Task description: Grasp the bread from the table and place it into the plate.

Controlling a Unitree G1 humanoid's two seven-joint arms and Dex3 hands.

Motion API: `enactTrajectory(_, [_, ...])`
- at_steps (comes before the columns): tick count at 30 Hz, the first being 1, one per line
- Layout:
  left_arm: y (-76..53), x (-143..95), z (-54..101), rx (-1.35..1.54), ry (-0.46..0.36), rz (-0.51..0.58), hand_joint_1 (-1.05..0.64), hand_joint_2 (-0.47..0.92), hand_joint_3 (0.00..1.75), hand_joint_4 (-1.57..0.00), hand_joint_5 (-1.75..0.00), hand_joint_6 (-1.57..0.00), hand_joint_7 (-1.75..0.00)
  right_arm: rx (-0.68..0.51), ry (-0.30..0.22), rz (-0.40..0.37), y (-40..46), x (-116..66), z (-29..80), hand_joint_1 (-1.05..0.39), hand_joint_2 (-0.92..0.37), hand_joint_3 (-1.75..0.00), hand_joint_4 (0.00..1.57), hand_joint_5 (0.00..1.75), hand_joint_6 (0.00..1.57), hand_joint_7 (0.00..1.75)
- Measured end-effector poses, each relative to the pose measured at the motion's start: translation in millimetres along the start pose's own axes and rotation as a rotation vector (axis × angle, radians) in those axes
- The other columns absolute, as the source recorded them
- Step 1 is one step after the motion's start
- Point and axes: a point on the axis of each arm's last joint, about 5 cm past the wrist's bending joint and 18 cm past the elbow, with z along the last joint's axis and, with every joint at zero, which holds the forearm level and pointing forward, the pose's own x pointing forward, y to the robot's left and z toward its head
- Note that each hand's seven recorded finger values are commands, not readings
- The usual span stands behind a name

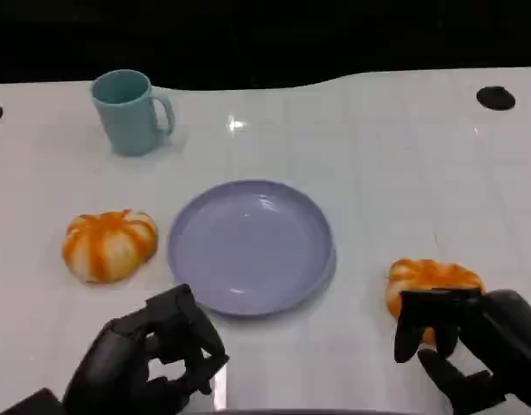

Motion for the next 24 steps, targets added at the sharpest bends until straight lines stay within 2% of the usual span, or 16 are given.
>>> enactTrajectory(24, [0.9,-0.3,-1.6,-0.003,-0.007,-0.002,-0.55,0.92,0.32,-0.67,-1.75,-0.59,-1.56,-0.002,-0.003,-0.002,-0.7,0.6,1.1,0.01,-0.22,-1.42,0.79,1.69,0.73,1.45])
